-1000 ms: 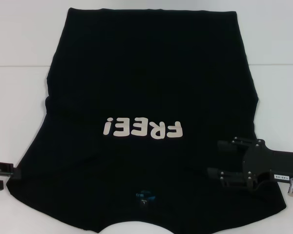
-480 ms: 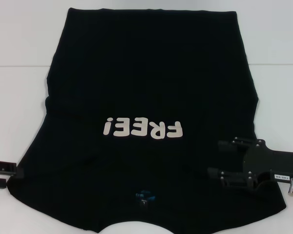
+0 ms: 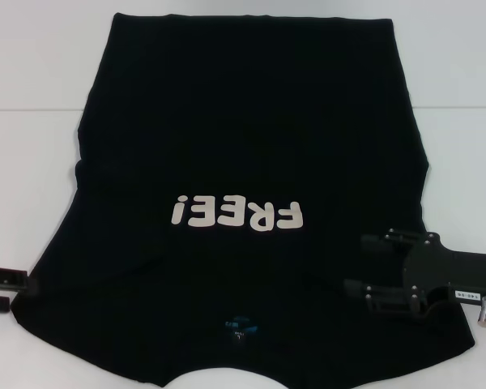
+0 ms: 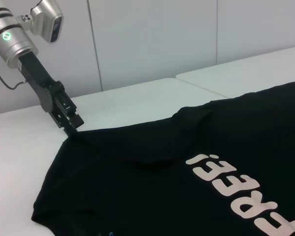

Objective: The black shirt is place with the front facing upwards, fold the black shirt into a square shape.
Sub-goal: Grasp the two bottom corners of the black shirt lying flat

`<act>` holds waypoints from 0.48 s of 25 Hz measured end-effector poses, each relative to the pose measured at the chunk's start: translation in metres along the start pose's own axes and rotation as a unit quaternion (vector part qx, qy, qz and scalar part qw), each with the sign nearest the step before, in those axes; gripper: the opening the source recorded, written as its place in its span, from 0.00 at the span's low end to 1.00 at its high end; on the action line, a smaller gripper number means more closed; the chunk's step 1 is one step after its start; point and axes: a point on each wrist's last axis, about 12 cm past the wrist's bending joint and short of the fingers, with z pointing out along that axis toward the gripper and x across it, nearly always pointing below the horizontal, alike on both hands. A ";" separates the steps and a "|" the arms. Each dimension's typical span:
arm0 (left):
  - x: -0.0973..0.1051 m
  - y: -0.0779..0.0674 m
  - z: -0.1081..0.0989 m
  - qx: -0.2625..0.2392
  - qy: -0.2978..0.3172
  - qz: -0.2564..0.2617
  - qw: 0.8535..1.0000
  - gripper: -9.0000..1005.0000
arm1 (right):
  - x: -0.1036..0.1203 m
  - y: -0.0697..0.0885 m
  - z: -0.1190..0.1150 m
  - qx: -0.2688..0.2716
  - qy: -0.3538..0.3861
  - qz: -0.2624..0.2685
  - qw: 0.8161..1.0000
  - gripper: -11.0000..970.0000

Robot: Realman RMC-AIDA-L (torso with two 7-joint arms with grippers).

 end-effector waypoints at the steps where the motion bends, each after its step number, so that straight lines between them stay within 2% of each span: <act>1: 0.001 0.000 0.001 0.002 0.003 -0.001 1.000 0.68 | 0.000 0.000 0.000 0.000 0.000 0.000 1.000 0.86; 12: 0.000 -0.008 0.010 0.011 0.023 0.007 1.000 0.67 | 0.001 0.001 -0.001 -0.002 0.000 0.001 1.000 0.86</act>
